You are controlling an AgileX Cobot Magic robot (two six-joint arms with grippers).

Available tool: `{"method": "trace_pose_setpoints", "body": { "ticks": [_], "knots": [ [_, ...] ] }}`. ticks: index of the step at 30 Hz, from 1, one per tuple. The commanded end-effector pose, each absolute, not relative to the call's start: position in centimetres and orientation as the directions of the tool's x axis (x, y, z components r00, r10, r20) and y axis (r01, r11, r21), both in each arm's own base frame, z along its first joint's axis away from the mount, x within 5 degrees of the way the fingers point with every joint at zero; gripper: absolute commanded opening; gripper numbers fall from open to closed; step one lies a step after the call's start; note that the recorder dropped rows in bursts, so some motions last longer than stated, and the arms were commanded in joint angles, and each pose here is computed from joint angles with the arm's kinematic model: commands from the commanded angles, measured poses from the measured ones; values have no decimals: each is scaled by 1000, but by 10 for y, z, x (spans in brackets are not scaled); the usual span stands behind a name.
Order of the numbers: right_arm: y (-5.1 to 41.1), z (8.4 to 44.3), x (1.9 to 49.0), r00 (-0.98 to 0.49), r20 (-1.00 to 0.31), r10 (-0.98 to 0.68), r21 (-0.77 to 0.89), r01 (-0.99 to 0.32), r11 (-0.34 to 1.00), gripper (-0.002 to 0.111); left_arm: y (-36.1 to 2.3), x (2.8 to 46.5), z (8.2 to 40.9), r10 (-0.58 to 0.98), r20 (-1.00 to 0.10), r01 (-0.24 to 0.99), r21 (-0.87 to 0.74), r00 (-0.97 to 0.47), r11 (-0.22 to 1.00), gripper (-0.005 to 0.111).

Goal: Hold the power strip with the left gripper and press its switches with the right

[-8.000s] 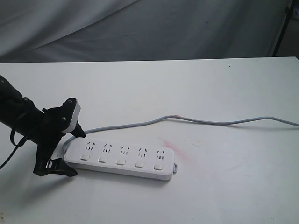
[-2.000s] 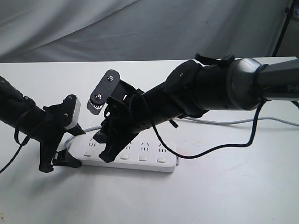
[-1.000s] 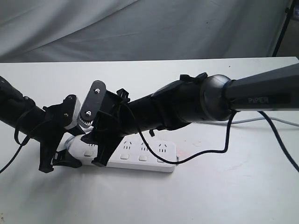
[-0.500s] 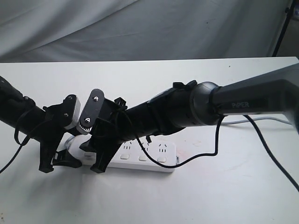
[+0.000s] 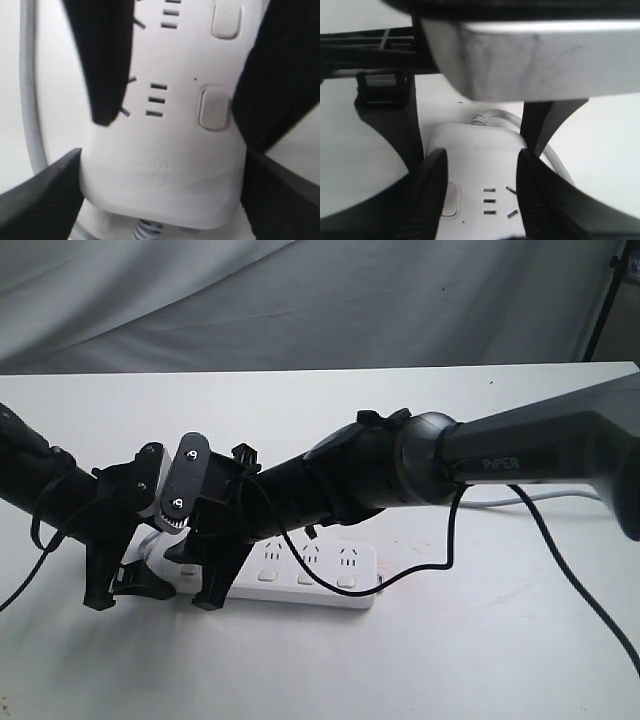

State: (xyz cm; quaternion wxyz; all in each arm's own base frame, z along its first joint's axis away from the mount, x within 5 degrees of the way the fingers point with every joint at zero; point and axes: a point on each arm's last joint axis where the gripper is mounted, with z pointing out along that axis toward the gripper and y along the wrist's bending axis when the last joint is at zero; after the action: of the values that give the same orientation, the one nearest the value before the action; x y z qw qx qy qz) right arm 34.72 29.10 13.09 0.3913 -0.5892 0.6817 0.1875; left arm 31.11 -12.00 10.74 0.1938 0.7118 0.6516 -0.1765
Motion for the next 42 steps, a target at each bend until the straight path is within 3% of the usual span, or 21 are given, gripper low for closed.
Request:
{"method": "trace_pose_setpoints", "body": {
  "ticks": [1, 20, 42],
  "knots": [
    [291, 131, 348, 36, -736, -676, -242, -947, 213, 41, -123, 313, 111, 853, -516, 997, 57, 78, -56, 62],
    [290, 108, 349, 24, -696, -717, -239, -950, 200, 41, -123, 313, 111, 853, -516, 997, 59, 80, -58, 62],
    [288, 106, 349, 69, -661, -747, -281, -946, 161, 41, -123, 313, 111, 853, -516, 997, 58, 79, -57, 62]
  ]
}}
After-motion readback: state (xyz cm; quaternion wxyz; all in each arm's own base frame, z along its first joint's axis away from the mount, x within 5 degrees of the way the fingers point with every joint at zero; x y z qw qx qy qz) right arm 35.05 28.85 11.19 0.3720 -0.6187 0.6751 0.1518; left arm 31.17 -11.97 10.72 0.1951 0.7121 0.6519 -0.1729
